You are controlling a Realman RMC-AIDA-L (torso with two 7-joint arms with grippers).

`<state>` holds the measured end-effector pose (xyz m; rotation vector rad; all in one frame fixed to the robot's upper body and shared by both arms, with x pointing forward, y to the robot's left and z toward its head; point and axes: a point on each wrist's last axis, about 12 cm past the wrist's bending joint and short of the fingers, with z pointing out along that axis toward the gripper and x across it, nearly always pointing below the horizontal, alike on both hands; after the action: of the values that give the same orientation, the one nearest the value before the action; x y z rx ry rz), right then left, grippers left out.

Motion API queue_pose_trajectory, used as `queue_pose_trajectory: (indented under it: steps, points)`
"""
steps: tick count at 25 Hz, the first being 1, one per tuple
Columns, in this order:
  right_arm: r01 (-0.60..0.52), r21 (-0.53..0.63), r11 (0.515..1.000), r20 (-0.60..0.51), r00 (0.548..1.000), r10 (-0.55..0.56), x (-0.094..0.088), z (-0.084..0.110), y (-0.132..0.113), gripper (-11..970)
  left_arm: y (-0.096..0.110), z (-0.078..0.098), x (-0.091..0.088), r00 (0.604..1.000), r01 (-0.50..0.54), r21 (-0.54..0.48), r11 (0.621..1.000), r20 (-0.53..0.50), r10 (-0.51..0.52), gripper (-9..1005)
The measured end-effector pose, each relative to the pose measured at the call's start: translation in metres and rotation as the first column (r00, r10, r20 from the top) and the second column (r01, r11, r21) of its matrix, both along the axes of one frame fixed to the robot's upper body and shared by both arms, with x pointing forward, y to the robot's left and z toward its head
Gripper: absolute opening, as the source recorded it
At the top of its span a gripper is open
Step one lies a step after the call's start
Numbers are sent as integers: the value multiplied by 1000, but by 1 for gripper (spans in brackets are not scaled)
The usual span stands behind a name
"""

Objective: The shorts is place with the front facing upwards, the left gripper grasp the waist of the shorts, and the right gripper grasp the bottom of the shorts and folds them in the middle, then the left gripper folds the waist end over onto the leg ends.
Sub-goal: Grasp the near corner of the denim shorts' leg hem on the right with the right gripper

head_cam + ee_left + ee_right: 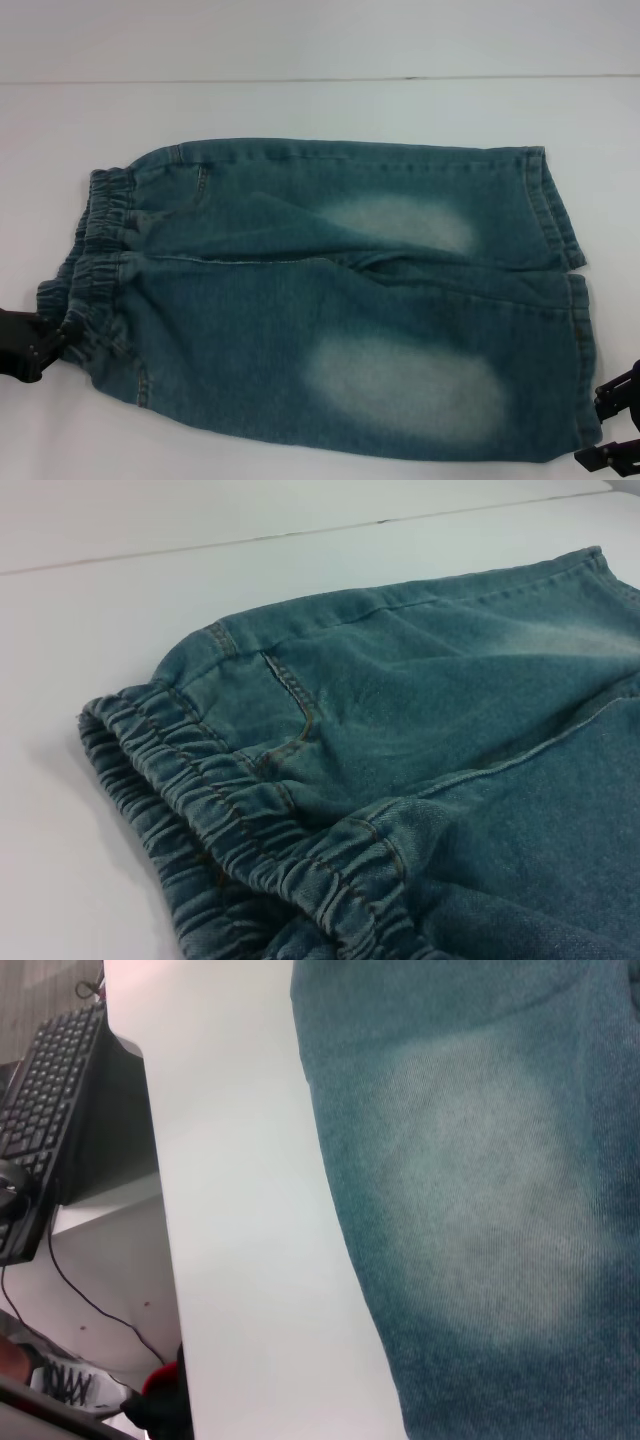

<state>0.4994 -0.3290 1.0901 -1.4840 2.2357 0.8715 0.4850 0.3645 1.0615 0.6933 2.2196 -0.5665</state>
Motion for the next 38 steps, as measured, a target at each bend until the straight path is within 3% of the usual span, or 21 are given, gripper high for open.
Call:
queue_pose_trajectory:
  steps: [2,7,10,16,25,33,38]
  points:
    - [-8,-5,1000,2,1000,8,0,-1,1,723,0,0,0,1000,0,0,1000,0,0,53]
    - [-23,2,1000,1,1000,23,-2,-2,2,484,0,0,0,1000,-1,1,1000,1,1,52]
    - [-22,4,1000,1,1000,22,-4,-2,0,241,0,0,0,1000,-2,0,1000,1,2,53]
    - [8,1,1000,5,1000,-8,-7,-4,-6,35,1,0,-1,1000,-13,-6,1000,1,13,52]
    - [98,82,992,117,987,-107,-13,8,-35,36,16,13,-7,994,-101,-100,990,41,106,52]
    - [69,115,991,120,989,-83,-29,10,-41,35,35,16,-33,988,-153,-133,979,1,154,53]
    - [76,120,990,111,990,-89,-36,7,-42,36,35,17,-41,990,-142,-147,979,-23,140,53]
